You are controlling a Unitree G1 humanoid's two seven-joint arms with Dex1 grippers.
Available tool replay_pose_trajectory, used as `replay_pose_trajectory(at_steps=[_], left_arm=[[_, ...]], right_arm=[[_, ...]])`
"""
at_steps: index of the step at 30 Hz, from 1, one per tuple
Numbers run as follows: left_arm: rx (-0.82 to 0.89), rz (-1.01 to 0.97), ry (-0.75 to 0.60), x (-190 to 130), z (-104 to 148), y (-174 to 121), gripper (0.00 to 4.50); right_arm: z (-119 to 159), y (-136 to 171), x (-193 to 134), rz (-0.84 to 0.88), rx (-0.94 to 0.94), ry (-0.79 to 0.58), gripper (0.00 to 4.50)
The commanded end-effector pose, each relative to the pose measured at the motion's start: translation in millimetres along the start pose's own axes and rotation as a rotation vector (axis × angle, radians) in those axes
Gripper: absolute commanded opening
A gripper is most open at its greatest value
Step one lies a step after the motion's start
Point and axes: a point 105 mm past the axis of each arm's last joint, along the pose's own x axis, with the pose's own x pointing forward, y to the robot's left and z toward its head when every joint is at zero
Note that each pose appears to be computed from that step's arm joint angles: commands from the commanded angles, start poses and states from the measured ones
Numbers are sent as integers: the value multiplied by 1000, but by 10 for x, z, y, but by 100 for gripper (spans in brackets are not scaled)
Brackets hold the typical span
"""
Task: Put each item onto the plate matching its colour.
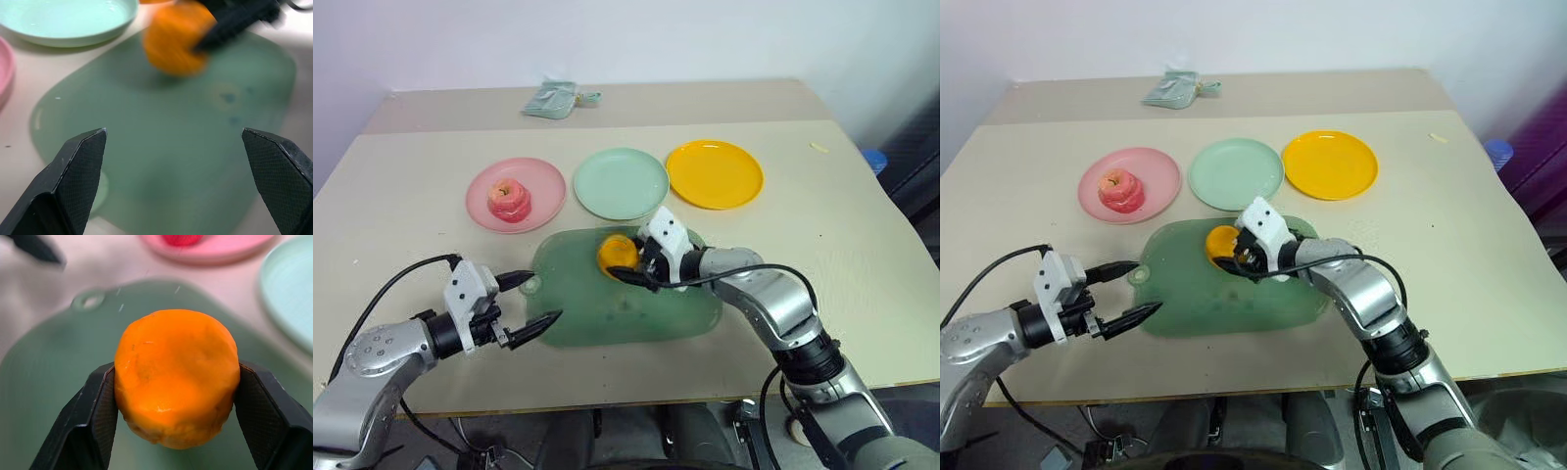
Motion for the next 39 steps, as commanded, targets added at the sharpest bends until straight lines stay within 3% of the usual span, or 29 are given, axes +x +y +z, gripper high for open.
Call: replay_pose_trajectory(at_steps=[1,5,10,12,14,16,20,22,25,29,32,34,38,39], left_arm=[[54,-75,-51,71,146,-183,450],[56,-105,-79,158,182,-276,450],[51,-118,-91,222,162,-327,450],[54,-112,-94,241,156,-328,450],[56,-103,-99,258,168,-323,450],[56,-89,-105,264,182,-309,450],[56,-77,-97,261,179,-281,450],[58,-75,-95,260,181,-257,450],[63,-74,-92,262,186,-215,450],[68,-73,-90,263,187,-164,450],[65,-58,-89,240,180,-130,450],[62,-37,-84,208,162,-102,450],[53,32,-81,128,150,1,450],[49,69,-86,91,152,56,450]], right_arm=[[324,-651,-197,-287,20,-95,273],[213,-1379,-362,-611,70,-47,273],[64,-1794,-380,-742,166,-59,273],[122,-1826,-370,-725,169,-97,376],[275,-1793,-390,-690,90,-151,447],[393,-1697,-443,-624,-8,-193,447],[428,-1176,-592,-284,-94,-252,447],[273,-831,-669,-92,-115,-201,447],[-14,-523,-717,50,-114,-92,447],[-353,-459,-631,48,-66,35,447],[-431,-412,-566,60,-44,71,447],[-379,-435,-513,30,-59,54,393],[-164,-508,-407,-30,-65,-14,218],[-98,-517,-359,-42,-91,-29,218]])
